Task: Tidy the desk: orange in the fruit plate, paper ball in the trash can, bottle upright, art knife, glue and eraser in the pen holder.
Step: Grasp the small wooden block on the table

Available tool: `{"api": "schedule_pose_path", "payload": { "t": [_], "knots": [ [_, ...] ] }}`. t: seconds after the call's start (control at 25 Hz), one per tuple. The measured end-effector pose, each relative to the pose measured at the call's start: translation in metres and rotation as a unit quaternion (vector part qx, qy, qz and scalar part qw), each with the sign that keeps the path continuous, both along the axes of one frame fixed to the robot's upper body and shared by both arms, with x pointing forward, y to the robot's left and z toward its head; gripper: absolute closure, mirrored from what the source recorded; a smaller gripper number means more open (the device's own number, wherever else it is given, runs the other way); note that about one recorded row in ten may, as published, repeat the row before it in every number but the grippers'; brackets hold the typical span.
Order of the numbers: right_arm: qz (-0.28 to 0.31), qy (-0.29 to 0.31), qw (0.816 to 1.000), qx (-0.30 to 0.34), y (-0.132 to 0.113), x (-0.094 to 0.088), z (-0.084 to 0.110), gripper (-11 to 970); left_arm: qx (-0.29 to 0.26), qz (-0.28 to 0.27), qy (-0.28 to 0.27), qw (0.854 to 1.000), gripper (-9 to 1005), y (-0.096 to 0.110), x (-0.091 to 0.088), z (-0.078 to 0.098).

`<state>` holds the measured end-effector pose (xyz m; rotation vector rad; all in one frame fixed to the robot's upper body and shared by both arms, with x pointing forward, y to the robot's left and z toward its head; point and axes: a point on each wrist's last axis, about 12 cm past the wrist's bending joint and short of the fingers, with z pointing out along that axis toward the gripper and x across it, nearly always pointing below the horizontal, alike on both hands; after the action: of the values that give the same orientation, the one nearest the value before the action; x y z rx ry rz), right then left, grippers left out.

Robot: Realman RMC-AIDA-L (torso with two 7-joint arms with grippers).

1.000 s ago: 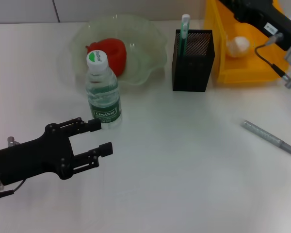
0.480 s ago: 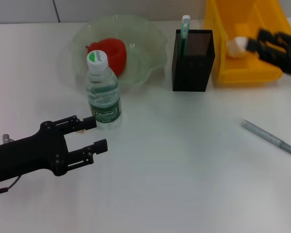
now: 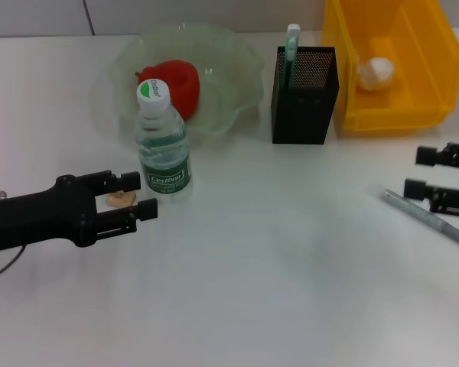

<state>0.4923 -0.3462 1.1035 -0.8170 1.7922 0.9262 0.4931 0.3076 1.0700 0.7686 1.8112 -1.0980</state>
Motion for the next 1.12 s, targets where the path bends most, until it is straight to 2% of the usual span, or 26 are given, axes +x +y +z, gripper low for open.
{"api": "schedule_pose_path", "payload": {
  "t": [0.04,0.08,0.12,0.16,0.2,0.24,0.28,0.36,0.4,0.44,0.48,0.56,0.6,0.64,0.68,0.84,1.0,1.12],
  "knots": [
    [0.009,0.003,1.0,-0.004,0.003,0.0,-0.001,266,0.03,-0.005,0.037,0.999,333,0.0,0.01,0.008],
    [0.015,0.005,1.0,-0.007,0.006,0.001,-0.003,266,0.03,-0.005,0.037,0.999,333,0.0,0.01,0.008],
    [0.022,0.002,1.0,-0.009,0.01,0.002,-0.005,266,0.053,-0.012,0.053,0.997,333,-0.001,0.015,0.013],
    [0.027,0.001,1.0,-0.008,0.012,0.002,-0.007,266,0.097,-0.023,0.07,0.993,333,-0.004,0.024,0.023],
    [0.027,0.001,1.0,-0.008,0.012,0.002,-0.007,266,0.097,-0.023,0.07,0.993,333,-0.004,0.024,0.023],
    [0.036,0.001,0.999,-0.001,0.017,0.003,-0.01,266,0.144,-0.028,0.071,0.987,333,-0.006,0.033,0.036],
    [0.036,0.001,0.999,-0.001,0.017,0.003,-0.01,266,0.144,-0.028,0.071,0.987,333,-0.006,0.033,0.036],
    [0.046,0.003,0.999,0.002,0.021,0.004,-0.013,266,0.187,-0.029,0.055,0.98,333,-0.007,0.043,0.052],
    [0.046,0.003,0.999,0.002,0.021,0.004,-0.013,266,0.187,-0.029,0.055,0.98,333,-0.007,0.043,0.052],
    [0.056,0.005,0.998,-0.001,0.023,0.003,-0.015,267,0.214,-0.03,0.05,0.975,333,-0.008,0.051,0.059],
    [0.056,0.005,0.998,-0.001,0.023,0.003,-0.015,267,0.214,-0.03,0.05,0.975,333,-0.008,0.051,0.059],
    [0.061,0.01,0.998,-0.003,0.024,0.003,-0.015,267,0.25,-0.036,0.048,0.966,333,-0.01,0.06,0.063],
    [0.063,0.011,0.998,-0.003,0.025,0.003,-0.016,267,0.272,-0.04,0.048,0.96,334,-0.012,0.065,0.065],
    [0.068,0.013,0.998,-0.002,0.026,0.002,-0.016,267,0.315,-0.046,0.046,0.947,334,-0.017,0.074,0.066],
    [0.068,0.013,0.998,-0.002,0.026,0.002,-0.016,267,0.315,-0.046,0.046,0.947,334,-0.017,0.074,0.066],
    [0.077,0.026,0.997,-0.001,0.029,0.001,-0.019,267,0.379,-0.044,0.03,0.924,334,-0.031,0.089,0.064],
    [0.087,0.037,0.996,-0.006,0.031,0.002,-0.021,267,0.4,-0.042,0.027,0.915,334,-0.036,0.094,0.06],
    [0.09,0.038,0.995,-0.006,0.033,0.002,-0.022,267,0.402,-0.049,0.027,0.914,334,-0.04,0.096,0.059]
  ]
}}
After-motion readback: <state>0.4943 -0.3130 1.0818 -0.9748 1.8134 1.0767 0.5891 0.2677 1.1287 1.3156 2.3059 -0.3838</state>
